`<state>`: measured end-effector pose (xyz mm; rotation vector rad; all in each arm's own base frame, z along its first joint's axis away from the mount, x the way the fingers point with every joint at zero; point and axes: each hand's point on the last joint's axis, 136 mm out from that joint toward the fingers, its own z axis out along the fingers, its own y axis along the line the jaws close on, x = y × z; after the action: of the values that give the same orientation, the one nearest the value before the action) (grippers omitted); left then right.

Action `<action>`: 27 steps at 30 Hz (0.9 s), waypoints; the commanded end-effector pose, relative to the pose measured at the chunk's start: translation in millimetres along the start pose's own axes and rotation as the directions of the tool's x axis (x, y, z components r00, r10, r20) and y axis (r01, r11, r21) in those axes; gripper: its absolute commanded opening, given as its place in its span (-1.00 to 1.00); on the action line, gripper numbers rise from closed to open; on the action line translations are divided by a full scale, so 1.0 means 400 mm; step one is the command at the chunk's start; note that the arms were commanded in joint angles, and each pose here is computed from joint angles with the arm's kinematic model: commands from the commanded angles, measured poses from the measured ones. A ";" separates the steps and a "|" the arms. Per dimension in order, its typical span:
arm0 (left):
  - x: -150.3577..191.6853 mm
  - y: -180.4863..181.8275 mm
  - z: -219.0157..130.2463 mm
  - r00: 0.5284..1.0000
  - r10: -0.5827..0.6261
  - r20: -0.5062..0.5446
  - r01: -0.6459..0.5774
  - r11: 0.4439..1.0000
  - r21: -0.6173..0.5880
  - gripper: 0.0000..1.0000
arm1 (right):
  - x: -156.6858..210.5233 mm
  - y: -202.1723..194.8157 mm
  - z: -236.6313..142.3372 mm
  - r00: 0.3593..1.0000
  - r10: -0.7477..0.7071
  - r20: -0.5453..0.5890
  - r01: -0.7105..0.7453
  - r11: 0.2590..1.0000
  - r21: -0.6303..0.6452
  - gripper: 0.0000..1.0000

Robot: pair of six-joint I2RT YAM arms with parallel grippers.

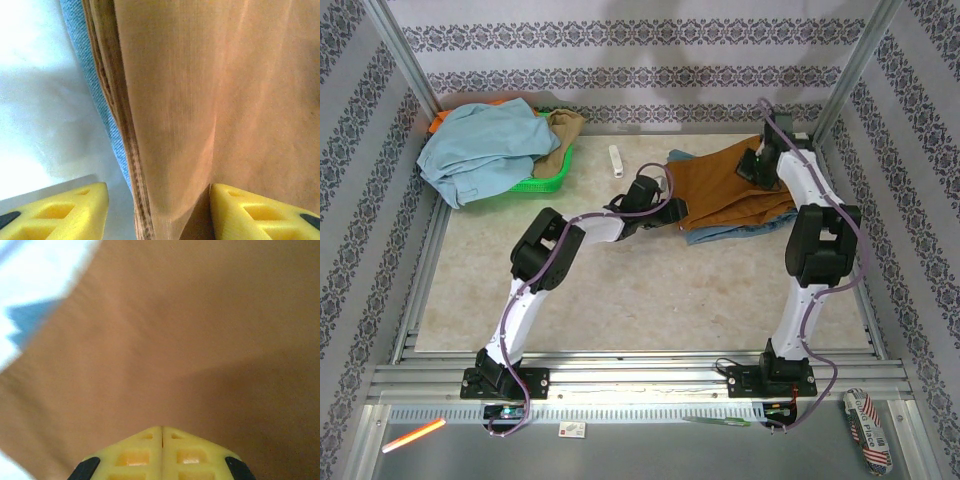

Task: Fold and stack the trousers

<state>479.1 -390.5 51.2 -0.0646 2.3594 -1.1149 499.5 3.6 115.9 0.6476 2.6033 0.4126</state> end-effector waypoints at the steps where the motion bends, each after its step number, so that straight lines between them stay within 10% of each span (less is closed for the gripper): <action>1: 0.062 0.013 -0.008 0.997 -0.039 -0.071 0.039 0.999 -0.005 0.08 | 0.063 -0.078 0.007 0.997 0.071 -0.034 -0.070 0.997 0.031 -1.00; 9: 0.072 0.020 -0.010 0.996 -0.055 -0.070 0.056 0.998 0.009 0.06 | 0.175 -0.162 0.073 0.974 0.203 -0.104 -0.206 0.978 -0.022 -1.00; 15: 0.056 -0.023 -0.066 0.998 -0.018 -0.060 0.019 1.000 0.017 0.12 | 0.110 -0.116 -0.051 0.985 0.174 -0.010 -0.174 0.981 -0.090 -0.97; 22: 0.043 -0.087 -0.251 0.999 0.053 0.006 -0.053 0.998 0.024 0.28 | 0.229 -0.079 -0.152 0.995 0.085 0.046 -0.081 0.993 -0.082 -0.52; 27: 0.095 -0.064 -0.421 0.993 0.109 0.047 -0.107 0.994 -0.038 0.32 | 0.338 -0.097 -0.112 0.987 0.163 -0.007 -0.162 0.977 -0.138 -0.79</action>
<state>380.7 -323.2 139.3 -0.0096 2.3083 -1.1107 371.5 27.4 126.4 0.7047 2.4711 0.5983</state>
